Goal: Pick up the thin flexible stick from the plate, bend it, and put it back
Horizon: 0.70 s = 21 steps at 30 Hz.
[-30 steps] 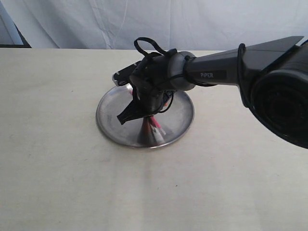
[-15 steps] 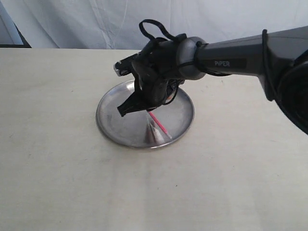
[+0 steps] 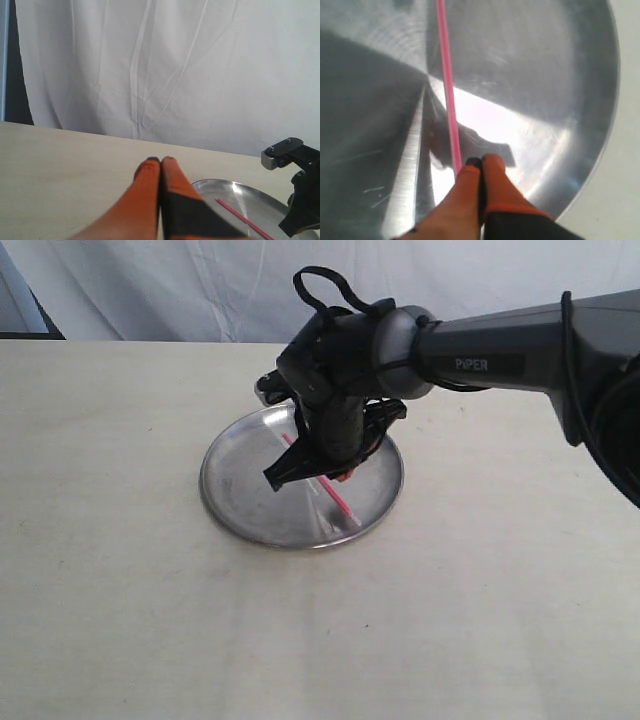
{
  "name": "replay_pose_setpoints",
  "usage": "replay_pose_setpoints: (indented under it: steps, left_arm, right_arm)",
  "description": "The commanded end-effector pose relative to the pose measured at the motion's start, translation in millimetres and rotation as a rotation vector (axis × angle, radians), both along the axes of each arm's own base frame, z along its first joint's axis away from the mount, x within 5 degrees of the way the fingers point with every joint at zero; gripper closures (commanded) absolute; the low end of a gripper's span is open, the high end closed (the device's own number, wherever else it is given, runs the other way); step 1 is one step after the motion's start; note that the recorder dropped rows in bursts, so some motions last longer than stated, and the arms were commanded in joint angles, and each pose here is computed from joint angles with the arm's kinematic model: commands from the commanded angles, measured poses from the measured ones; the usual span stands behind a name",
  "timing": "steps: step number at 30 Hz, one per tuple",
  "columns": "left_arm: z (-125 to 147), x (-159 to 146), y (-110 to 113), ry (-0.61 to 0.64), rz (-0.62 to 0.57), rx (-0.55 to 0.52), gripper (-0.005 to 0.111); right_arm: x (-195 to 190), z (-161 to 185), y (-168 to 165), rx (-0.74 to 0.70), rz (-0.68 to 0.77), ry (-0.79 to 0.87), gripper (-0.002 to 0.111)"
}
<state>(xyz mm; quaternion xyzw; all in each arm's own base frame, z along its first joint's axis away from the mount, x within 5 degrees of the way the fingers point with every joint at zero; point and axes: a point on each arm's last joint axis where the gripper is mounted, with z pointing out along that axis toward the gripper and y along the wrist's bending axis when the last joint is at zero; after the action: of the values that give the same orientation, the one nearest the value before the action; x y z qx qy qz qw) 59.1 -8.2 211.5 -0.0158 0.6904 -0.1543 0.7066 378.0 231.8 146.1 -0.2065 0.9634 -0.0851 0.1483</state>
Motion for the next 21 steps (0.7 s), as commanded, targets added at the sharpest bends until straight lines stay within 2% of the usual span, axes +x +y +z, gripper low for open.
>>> replay_pose_setpoints:
  steps: [1, 4, 8, 10, 12, 17, 21]
  left_arm:
    - [-1, 0, 0, 0.001, -0.007, 0.002, 0.107]
    - [-1, 0, 0, 0.001, -0.007, 0.002, 0.107]
    - [-1, 0, 0, 0.001, -0.007, 0.002, 0.107]
    - [-1, 0, 0, 0.001, -0.007, 0.002, 0.107]
    - [-1, 0, 0, 0.001, -0.007, 0.002, 0.107]
    - [-1, 0, 0, 0.001, -0.007, 0.002, 0.107]
    - [-1, 0, 0, 0.001, -0.007, 0.002, 0.107]
  right_arm:
    - [-1, -5, -2, 0.004, -0.022, 0.033, 0.109]
    - [-4, -7, 0, 0.025, -0.006, 0.065, 0.100]
    - [-3, -7, 2, 0.041, 0.007, 0.056, 0.064]
    - [-2, -7, 2, 0.034, 0.012, 0.051, 0.054]
    - [-2, -6, 1, 0.023, 0.017, 0.044, 0.057]
    - [1, -14, -3, 0.024, -0.011, 0.061, 0.076]
    - [0, -29, -4, 0.008, -0.023, 0.100, 0.070]
